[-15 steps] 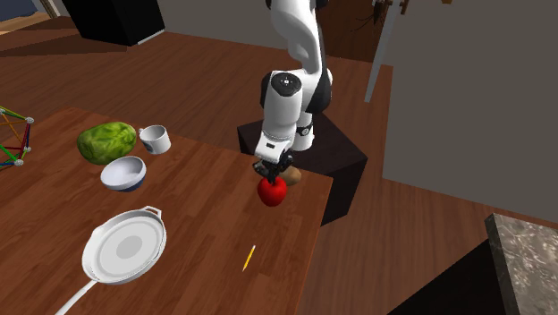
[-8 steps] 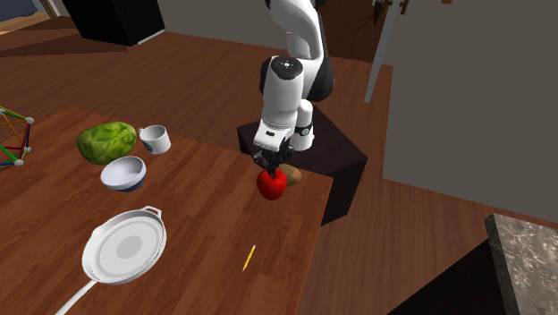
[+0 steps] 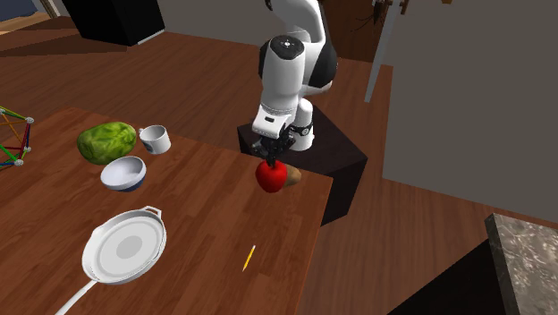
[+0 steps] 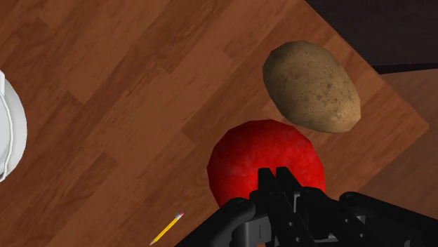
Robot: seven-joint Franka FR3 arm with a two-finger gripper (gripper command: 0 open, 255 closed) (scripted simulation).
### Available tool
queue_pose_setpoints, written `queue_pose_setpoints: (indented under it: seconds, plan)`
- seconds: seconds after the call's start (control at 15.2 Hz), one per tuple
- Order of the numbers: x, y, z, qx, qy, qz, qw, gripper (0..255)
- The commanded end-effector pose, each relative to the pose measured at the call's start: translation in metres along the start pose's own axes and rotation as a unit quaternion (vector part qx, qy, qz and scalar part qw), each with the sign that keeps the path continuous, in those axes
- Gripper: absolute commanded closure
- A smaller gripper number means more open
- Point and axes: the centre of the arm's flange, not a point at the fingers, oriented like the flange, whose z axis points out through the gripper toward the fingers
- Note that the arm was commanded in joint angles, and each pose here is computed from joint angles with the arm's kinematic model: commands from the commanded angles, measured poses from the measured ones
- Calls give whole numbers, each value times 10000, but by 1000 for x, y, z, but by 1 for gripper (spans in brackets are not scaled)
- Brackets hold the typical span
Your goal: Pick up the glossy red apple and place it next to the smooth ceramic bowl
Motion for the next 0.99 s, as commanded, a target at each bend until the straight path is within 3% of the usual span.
queue_pose_setpoints:
  seconds: [0.0,0.92]
  plan:
    - [-1,0,-10,0,-2,1,10000,255]
    - [-6,7,-81,0,-2,1,10000,255]
